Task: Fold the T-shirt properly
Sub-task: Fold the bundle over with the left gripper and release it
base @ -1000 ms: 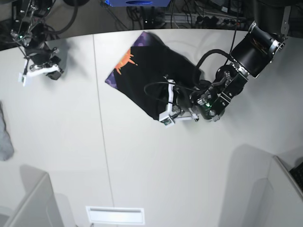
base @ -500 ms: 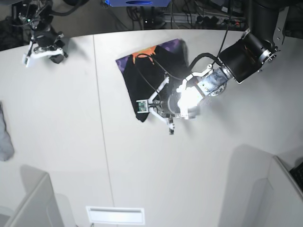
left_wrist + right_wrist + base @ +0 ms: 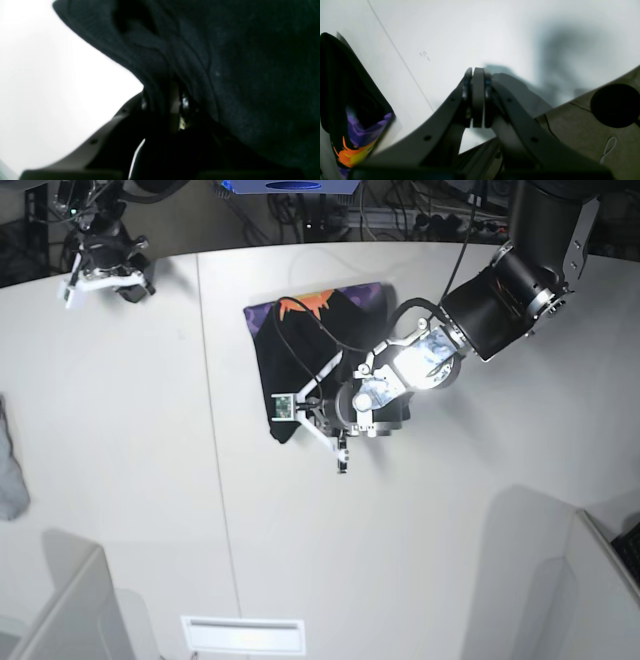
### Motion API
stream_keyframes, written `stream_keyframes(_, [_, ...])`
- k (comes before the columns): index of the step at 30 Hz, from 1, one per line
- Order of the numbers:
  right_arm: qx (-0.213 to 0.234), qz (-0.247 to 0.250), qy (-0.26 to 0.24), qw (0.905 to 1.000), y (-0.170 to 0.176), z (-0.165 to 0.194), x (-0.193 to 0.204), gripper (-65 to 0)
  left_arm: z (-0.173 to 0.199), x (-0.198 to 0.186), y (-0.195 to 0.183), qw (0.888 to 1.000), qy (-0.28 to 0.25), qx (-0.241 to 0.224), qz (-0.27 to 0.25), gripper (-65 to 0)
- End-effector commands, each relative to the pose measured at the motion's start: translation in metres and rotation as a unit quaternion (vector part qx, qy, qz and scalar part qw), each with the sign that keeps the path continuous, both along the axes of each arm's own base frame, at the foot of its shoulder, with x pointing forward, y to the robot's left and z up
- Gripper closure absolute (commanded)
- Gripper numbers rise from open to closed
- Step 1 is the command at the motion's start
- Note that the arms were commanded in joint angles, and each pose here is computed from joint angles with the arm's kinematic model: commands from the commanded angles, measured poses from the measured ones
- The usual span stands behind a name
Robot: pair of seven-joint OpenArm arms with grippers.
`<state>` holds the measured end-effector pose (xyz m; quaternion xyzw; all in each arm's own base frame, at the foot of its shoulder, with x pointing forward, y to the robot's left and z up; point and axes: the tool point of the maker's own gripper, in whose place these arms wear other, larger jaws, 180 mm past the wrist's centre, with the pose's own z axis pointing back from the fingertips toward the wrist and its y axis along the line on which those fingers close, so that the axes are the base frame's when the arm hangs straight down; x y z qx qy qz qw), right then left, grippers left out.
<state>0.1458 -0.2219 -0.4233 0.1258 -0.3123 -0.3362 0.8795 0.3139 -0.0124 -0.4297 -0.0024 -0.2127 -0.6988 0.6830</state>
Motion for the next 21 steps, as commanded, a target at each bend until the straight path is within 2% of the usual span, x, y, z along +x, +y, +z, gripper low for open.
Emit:
stream_keyframes(1, [-0.010, 0.001, -0.014, 0.9998, -0.005, 0.008, 0.004, 0.0, -0.002, -0.005, -0.003, 1.000, 0.012, 0.007, -0.014, 0.0])
stream_keyframes(7, [-0.008, -0.003, -0.015, 0.9999, -0.004, 0.007, 0.004, 0.0, -0.008, -0.005, -0.020, 0.997, 0.009, 0.040, -0.060, 0.0])
stream_keyframes(12, [-0.013, -0.007, -0.025, 0.9996, -0.005, 0.009, 0.006, 0.0, -0.011, -0.006, -0.035, 0.998, 0.019, 0.013, -0.063, 0.0])
stream_keyframes(21, [-0.016, -0.006, -0.025, 0.9995, -0.008, 0.010, 0.007, 0.0, -0.020, -0.005, -0.028, 0.998, 0.029, 0.023, -0.053, 0.0])
